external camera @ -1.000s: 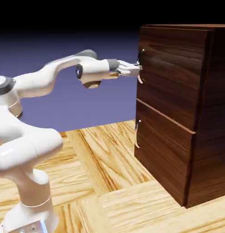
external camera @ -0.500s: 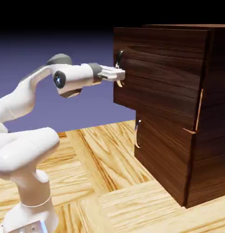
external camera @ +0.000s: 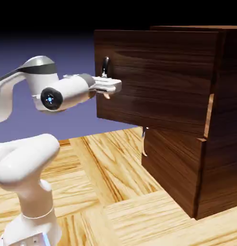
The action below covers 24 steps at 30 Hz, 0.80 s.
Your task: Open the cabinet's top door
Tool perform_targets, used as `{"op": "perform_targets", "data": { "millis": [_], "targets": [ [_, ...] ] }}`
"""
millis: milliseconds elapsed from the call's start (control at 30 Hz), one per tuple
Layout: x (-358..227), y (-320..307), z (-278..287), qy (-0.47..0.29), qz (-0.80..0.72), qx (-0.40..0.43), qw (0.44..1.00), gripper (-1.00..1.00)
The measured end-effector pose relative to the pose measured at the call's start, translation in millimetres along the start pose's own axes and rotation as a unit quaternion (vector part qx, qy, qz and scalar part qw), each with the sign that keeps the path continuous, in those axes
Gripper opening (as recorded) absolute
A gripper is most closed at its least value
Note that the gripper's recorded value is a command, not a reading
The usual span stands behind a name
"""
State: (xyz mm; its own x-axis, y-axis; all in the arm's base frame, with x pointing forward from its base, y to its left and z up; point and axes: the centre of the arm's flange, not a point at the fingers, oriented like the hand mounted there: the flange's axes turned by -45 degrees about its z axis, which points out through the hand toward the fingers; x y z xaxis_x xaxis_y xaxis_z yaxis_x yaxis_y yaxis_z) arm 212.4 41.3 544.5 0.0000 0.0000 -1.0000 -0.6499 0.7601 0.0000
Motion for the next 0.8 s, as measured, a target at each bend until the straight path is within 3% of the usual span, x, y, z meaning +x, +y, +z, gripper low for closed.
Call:
{"op": "perform_targets", "data": {
  "millis": [800],
  "targets": [
    [0,-95,-143,0.000,0.000,-0.213,0.977,-1.00]
  ]
}}
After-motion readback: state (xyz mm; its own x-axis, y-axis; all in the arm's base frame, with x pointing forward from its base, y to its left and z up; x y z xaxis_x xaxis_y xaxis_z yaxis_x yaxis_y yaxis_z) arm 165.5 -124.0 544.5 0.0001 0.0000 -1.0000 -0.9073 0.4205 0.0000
